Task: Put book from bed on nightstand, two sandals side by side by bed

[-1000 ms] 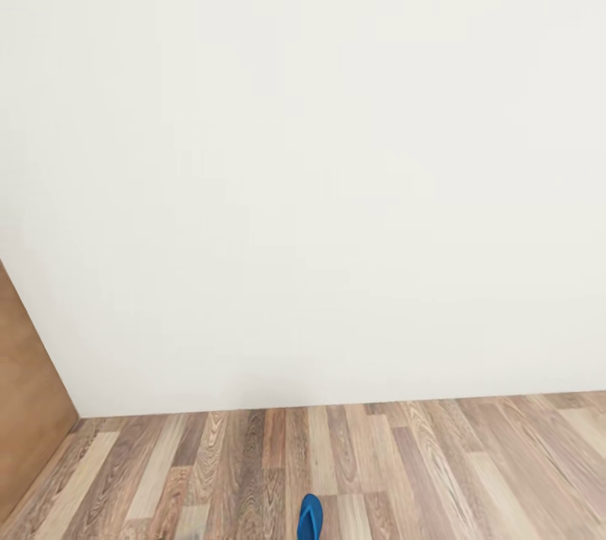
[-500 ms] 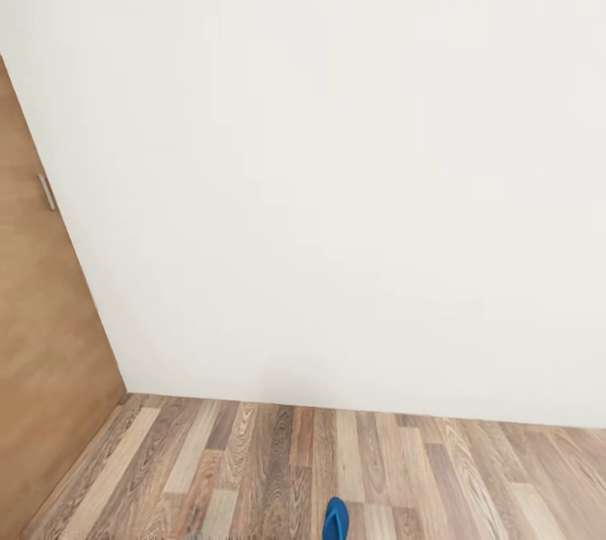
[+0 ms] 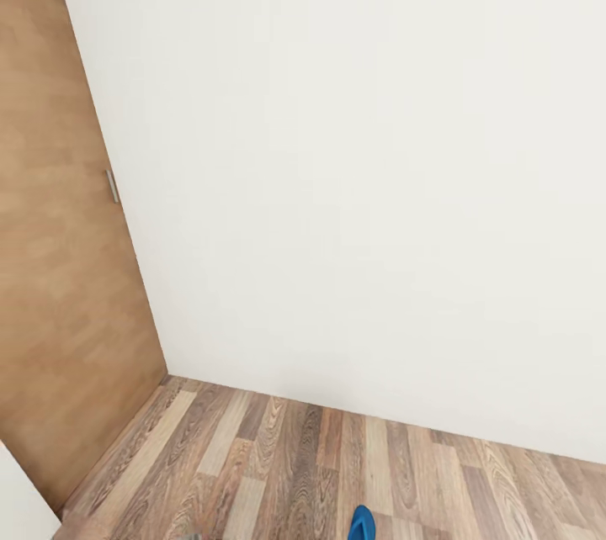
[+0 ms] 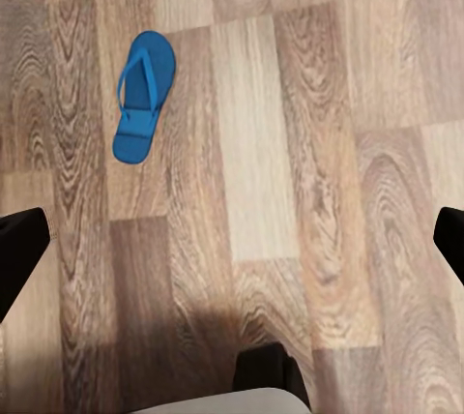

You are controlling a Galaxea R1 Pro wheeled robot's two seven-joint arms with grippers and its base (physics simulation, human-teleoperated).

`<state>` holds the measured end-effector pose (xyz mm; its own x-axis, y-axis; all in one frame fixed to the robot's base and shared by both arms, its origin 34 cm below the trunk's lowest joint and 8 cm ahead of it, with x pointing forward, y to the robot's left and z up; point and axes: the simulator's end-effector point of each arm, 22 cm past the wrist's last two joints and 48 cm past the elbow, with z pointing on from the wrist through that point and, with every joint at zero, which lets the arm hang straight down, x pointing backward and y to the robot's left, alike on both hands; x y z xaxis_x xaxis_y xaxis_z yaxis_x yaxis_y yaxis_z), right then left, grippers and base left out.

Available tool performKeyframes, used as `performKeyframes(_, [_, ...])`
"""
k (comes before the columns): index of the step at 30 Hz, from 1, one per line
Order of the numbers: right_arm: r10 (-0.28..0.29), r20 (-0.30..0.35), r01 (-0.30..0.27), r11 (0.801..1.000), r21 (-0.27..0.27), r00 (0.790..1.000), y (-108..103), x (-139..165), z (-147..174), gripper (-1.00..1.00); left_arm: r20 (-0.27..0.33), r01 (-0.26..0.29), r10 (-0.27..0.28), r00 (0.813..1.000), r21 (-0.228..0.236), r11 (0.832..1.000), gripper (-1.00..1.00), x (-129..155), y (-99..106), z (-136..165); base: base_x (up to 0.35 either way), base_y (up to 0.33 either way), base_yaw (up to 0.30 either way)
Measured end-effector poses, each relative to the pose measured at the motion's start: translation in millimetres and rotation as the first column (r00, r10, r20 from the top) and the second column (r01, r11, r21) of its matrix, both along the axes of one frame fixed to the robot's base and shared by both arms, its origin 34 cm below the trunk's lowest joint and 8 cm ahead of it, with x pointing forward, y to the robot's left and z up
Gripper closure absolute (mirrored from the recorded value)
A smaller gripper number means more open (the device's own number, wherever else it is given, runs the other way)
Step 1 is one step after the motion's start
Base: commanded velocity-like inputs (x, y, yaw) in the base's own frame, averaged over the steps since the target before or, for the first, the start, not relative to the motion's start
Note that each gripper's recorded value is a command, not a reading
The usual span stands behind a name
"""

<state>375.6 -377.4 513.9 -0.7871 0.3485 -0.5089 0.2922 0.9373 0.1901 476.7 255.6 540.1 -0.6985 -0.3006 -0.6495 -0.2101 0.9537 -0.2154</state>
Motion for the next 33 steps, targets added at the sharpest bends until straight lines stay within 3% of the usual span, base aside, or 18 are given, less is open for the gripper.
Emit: performKeyframes(33, [0.002, 0.001, -0.002, 1.0, -0.001, 1.0, 0.2, 0.1, 0.0, -1.0, 0.0, 0.0, 0.0, 1.0, 0.0, 1.0, -1.0, 0.0, 0.0, 0.0, 0.0, 0.0, 0.292])
